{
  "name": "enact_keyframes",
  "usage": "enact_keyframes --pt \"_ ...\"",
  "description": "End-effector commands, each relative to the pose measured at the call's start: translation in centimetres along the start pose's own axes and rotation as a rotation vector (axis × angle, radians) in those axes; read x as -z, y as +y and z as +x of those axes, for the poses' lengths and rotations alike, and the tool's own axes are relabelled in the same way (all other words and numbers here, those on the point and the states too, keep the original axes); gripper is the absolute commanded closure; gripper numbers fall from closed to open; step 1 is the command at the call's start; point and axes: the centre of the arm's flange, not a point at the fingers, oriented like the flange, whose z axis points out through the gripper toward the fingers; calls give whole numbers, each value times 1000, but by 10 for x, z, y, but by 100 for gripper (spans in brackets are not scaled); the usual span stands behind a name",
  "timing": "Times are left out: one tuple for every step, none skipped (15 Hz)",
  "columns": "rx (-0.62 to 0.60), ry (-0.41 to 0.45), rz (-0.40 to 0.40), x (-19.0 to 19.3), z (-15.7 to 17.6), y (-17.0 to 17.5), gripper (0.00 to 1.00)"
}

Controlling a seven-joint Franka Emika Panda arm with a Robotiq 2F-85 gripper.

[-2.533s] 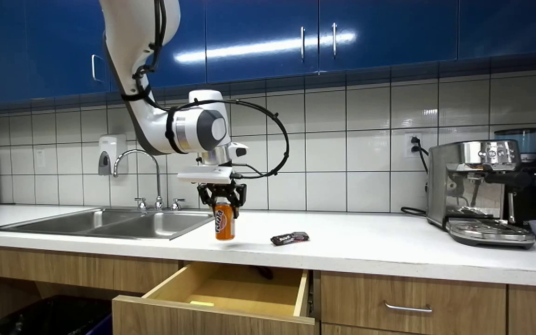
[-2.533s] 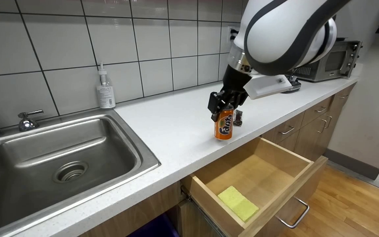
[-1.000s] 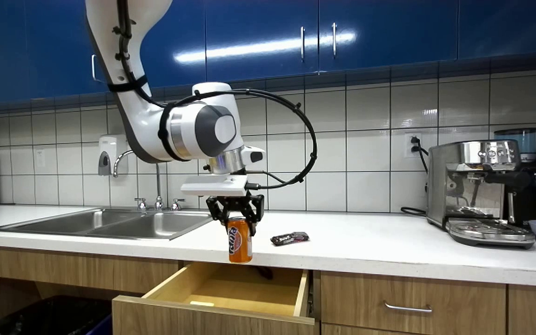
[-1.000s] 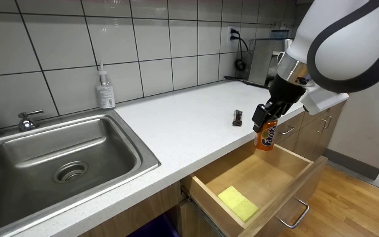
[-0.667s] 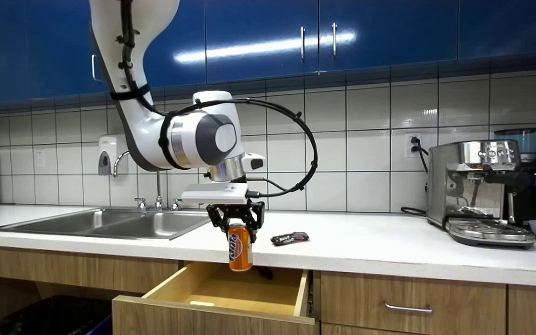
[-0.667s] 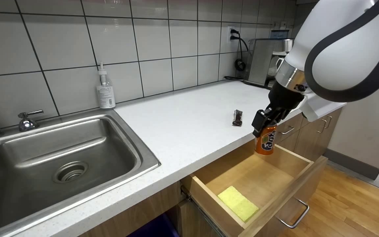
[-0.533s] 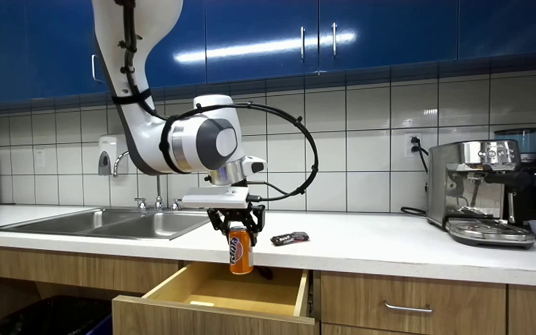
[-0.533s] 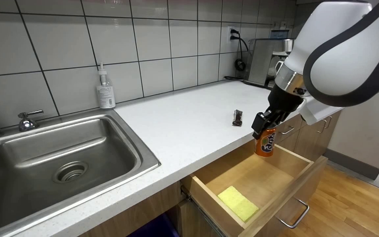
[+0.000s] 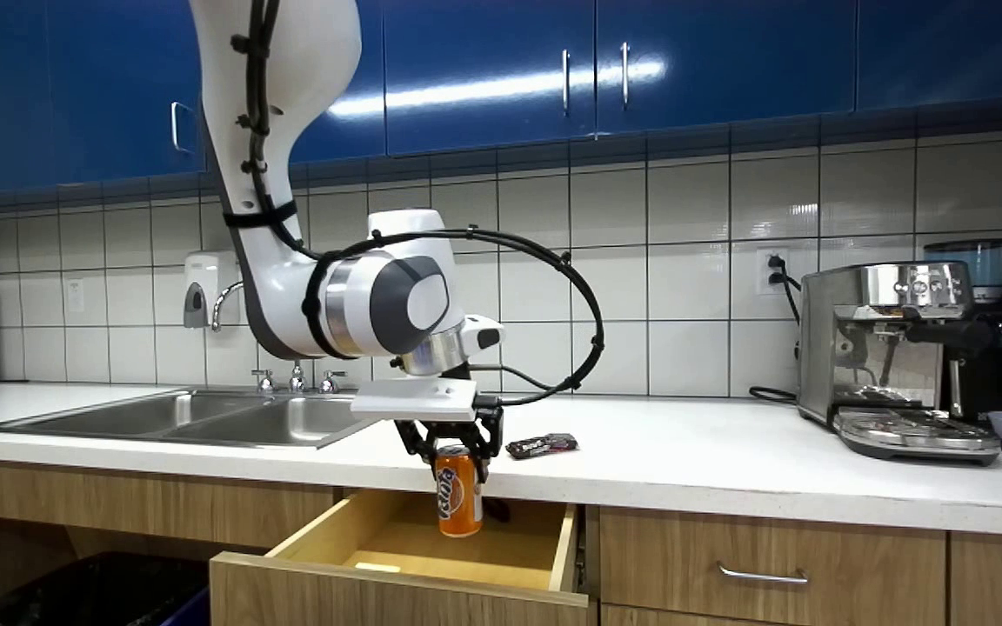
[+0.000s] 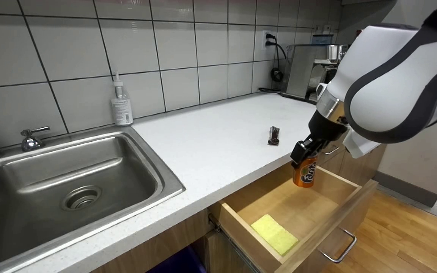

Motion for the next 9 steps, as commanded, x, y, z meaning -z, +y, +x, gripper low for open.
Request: enact_keyframes --pt "19 35 11 -15 -4 13 62" --pt "20 36 14 -20 -6 14 62" --pt "21 39 14 -24 -7 14 62" --pt "19 40 16 -28 -8 14 62" --pt "15 41 20 -31 -8 14 62" --pt "11 43 23 -35 -9 14 62" --pt "7 44 25 -37 -9 13 62" --pt "7 46 25 -40 -10 13 62" --pt "5 50 22 -43 -11 14 62"
